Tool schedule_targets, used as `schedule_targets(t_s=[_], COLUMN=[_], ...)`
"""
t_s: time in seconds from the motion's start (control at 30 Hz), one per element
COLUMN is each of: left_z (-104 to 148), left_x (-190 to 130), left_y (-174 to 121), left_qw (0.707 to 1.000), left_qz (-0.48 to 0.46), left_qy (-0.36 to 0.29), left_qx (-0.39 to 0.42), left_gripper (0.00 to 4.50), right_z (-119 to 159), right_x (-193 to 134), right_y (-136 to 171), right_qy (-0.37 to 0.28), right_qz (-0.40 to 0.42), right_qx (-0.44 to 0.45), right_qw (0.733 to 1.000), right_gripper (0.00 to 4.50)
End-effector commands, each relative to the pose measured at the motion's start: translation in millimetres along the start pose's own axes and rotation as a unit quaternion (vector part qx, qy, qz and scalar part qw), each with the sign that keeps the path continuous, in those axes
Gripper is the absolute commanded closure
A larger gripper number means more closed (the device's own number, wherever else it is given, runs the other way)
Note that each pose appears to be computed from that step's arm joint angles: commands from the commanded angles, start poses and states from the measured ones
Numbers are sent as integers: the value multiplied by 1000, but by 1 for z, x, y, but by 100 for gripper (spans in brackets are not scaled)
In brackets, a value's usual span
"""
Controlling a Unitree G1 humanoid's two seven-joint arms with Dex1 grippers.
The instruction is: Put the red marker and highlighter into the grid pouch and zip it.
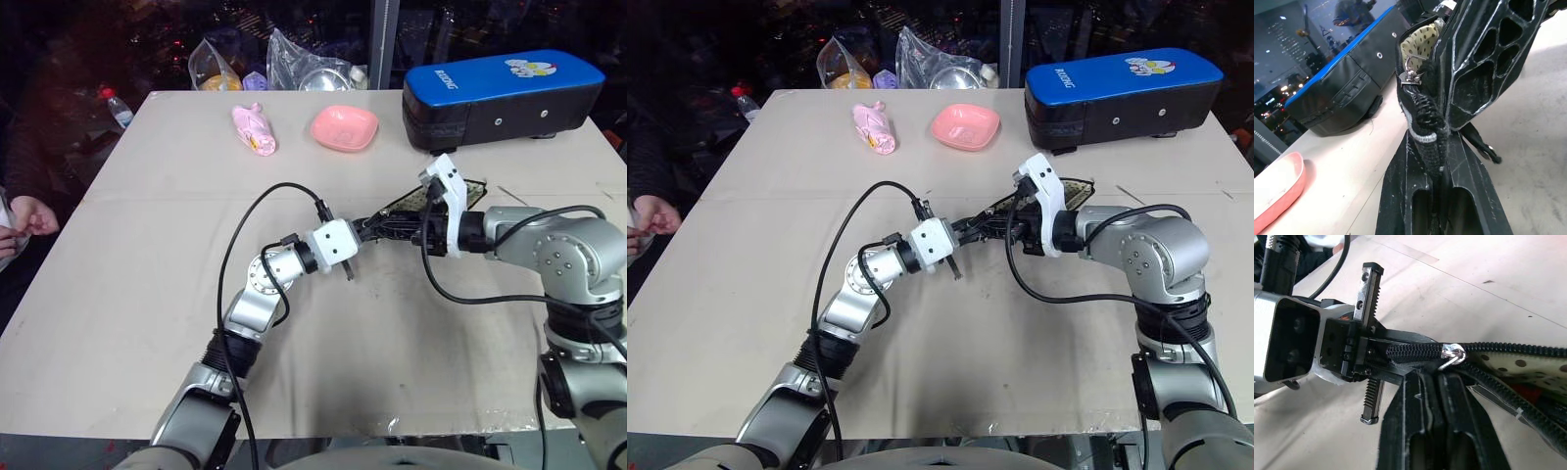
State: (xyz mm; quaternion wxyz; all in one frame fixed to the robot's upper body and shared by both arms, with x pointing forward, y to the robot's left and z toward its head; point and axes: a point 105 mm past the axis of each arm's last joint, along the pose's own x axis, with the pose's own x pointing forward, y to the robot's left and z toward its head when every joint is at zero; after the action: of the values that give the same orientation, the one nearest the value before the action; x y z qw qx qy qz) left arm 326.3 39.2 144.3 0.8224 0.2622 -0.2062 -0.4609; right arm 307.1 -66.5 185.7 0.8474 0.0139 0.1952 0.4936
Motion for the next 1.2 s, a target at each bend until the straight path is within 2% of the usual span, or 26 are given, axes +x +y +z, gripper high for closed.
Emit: schedule_targets(t_s=[0.03,0.23,0.4,0.73,1.07,1.2], left_z=[16,13,10,7,2,1], left_x=[5,0,-4,-9,-14,-15], left_y=[1,7,10,15,25,26], left_qw=[999,999,999,999,998,998], left_qz=[-3,12,19,30,52,52], left_qy=[-32,-22,-16,-10,2,4], left_qx=[21,25,24,30,44,44], left_gripper=[450,450,450,450,450,450], right_z=[8,8,11,9,10,9], right_x=[-6,-30,-65,-120,-122,-118], right_y=[-1,-23,-57,-118,-126,-119], right_qy=[-18,-20,-24,-39,-60,-50], right_qz=[-16,-96,-184,-348,-372,-346], right_qx=[-8,-38,-36,-12,-26,-43], right_qw=[1000,994,982,937,926,936], right_gripper=[440,440,440,440,440,440])
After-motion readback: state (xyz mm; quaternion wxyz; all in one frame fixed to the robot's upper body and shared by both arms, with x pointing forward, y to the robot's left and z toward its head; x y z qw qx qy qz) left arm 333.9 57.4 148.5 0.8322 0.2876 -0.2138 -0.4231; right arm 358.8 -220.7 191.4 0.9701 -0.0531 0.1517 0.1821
